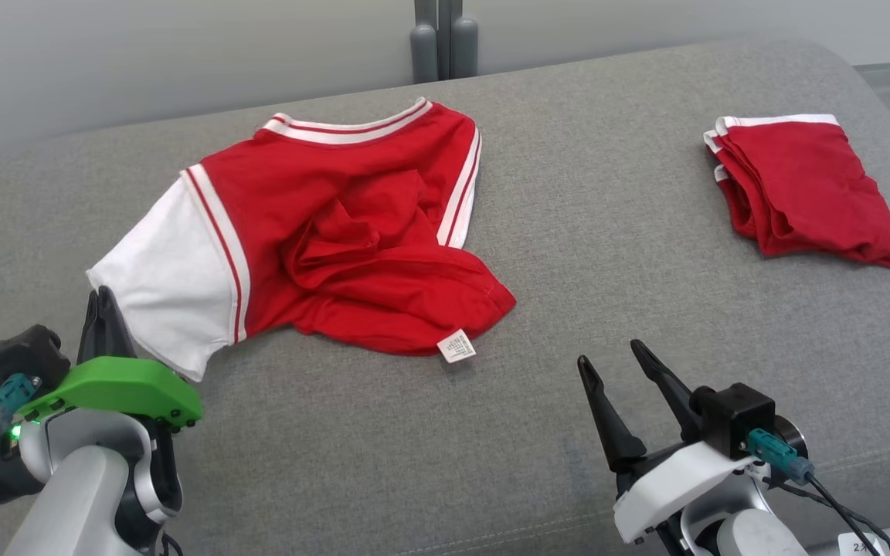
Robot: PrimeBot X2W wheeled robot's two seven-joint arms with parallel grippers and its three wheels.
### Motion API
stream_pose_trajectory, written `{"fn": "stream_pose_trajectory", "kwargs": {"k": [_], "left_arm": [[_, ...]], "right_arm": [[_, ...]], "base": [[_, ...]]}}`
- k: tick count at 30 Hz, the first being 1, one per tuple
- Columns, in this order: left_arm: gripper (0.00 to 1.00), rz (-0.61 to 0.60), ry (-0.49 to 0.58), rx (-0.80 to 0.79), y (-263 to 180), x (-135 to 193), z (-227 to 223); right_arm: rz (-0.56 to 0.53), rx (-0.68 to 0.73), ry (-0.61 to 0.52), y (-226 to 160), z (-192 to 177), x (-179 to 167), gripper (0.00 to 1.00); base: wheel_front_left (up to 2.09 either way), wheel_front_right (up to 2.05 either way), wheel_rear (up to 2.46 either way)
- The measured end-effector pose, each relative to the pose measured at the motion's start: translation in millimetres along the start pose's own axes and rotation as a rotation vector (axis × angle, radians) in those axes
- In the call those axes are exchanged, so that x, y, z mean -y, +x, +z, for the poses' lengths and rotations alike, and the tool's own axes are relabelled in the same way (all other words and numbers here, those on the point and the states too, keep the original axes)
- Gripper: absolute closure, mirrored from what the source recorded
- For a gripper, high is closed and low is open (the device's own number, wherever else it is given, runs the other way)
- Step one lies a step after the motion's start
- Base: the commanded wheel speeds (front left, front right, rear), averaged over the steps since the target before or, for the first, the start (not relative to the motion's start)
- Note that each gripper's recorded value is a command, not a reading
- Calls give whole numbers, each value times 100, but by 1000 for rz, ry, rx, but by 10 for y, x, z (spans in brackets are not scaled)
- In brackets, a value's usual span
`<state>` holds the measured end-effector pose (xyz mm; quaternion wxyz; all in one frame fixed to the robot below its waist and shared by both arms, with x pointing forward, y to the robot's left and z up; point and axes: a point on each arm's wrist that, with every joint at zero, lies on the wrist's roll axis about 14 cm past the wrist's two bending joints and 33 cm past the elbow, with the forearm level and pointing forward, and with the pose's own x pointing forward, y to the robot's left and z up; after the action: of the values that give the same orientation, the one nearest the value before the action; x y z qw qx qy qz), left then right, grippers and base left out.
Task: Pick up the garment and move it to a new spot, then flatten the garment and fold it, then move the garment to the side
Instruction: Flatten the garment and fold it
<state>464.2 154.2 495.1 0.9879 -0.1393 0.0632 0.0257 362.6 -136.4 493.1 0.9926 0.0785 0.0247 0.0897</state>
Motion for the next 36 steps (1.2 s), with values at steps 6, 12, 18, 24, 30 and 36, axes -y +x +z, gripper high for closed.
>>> {"fn": "stream_pose_trajectory", "kwargs": {"k": [6,12,18,24,30,36], "left_arm": [[100,102,0,-12,-194,-352,29],[100,202,0,-54,-296,-663,-77],[100,270,22,-106,-363,-870,-262],[0,294,1,-176,-437,-933,-507],[0,281,-31,-163,-471,-925,-552],[0,263,-85,-98,-507,-914,-458]], "right_arm": [[31,11,-6,-2,51,-103,0],[40,17,-7,6,77,-131,0],[34,15,-7,1,69,-113,0],[28,15,-6,-8,69,-93,0],[22,23,-7,-3,90,-71,0],[23,32,-8,3,116,-70,0]], "base": [[0,0,0],[0,0,0],[0,0,0],[0,0,0],[0,0,0],[0,0,0]]}}
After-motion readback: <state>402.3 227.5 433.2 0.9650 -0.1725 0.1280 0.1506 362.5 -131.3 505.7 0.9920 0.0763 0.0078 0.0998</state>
